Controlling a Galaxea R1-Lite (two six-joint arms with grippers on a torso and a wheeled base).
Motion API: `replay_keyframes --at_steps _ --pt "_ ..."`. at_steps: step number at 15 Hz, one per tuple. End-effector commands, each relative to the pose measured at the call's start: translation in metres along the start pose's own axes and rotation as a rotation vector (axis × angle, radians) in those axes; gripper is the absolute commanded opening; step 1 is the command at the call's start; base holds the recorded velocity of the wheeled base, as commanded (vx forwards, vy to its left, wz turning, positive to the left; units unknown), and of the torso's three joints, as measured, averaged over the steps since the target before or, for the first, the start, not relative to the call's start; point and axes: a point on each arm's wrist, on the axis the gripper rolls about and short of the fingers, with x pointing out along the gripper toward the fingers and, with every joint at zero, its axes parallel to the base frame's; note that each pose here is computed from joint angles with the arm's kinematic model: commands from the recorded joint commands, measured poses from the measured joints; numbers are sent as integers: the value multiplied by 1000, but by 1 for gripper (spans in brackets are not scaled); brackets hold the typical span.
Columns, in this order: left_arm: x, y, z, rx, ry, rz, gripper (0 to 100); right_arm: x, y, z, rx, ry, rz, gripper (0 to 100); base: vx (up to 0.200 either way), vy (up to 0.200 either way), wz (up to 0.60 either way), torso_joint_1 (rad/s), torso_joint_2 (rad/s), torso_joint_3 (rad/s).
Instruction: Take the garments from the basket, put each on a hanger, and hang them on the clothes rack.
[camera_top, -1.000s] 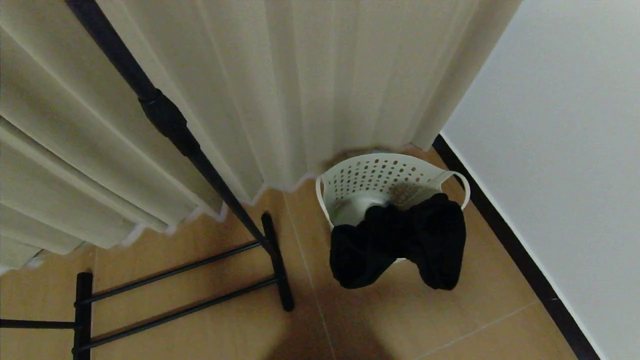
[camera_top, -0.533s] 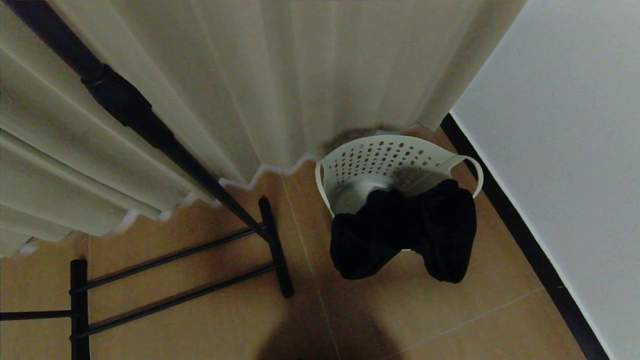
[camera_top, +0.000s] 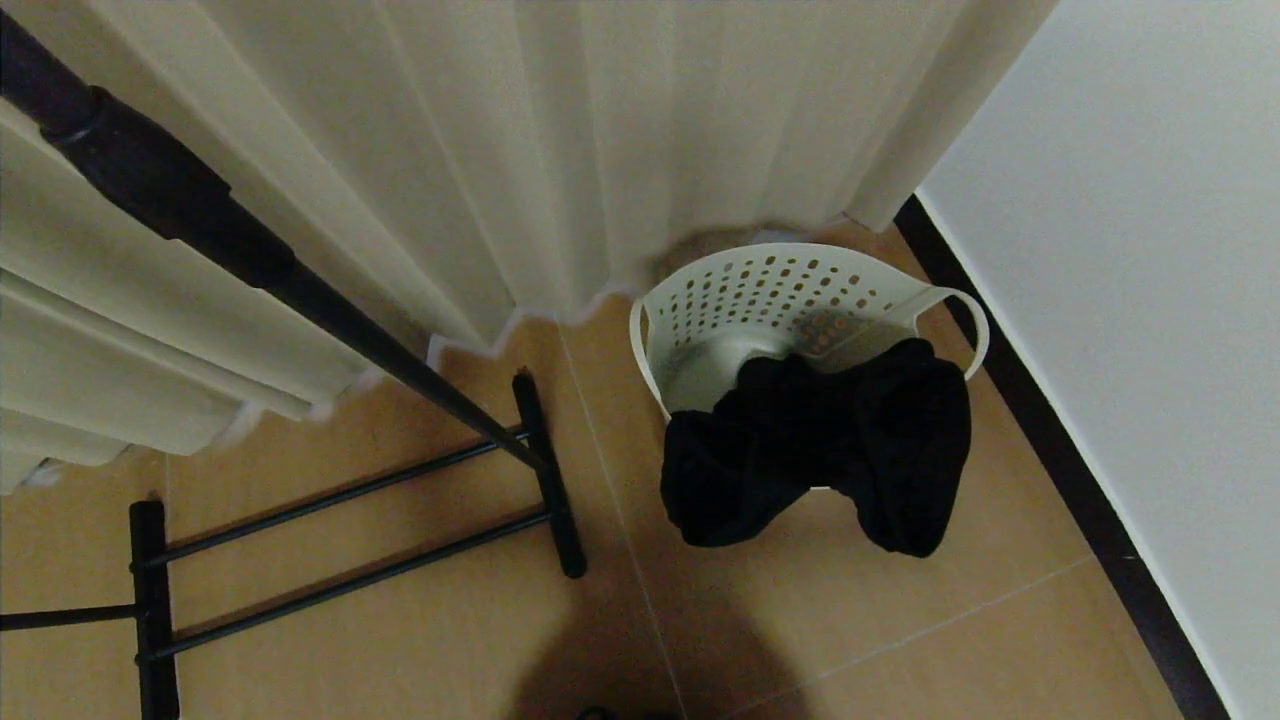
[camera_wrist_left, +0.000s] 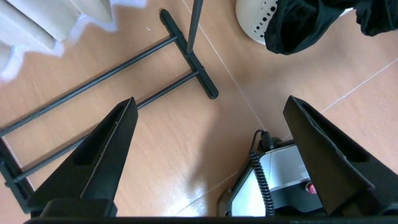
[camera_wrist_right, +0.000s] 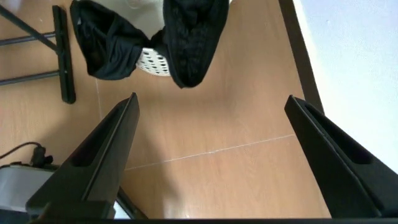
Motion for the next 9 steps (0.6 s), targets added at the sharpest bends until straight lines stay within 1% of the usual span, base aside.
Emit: replay_keyframes --at_steps 1,2,3,4,5,6,8,9 --pt "0 0 0 -12 0 1 100 84 -7 54 -21 238 33 100 0 0 0 0 0 0" --pt "0 0 0 -15 0 1 100 93 -8 59 -45 246 38 100 0 0 0 0 0 0" --pt "0 0 0 -18 0 1 100 124 -10 75 -149 265 75 100 0 0 0 0 0 0" --pt "0 0 0 -22 0 2 100 133 -10 81 -181 262 96 100 0 0 0 0 0 0" --pt "0 0 0 -25 0 2 100 161 -12 96 -289 253 161 100 0 0 0 0 0 0" --pt "0 0 0 -25 0 2 100 181 -13 104 -383 253 182 100 0 0 0 0 0 0" --pt "0 0 0 -25 0 2 100 212 -14 109 -523 263 212 100 0 0 0 0 0 0" --pt "0 0 0 -25 0 2 100 230 -14 111 -635 262 235 100 0 0 0 0 0 0"
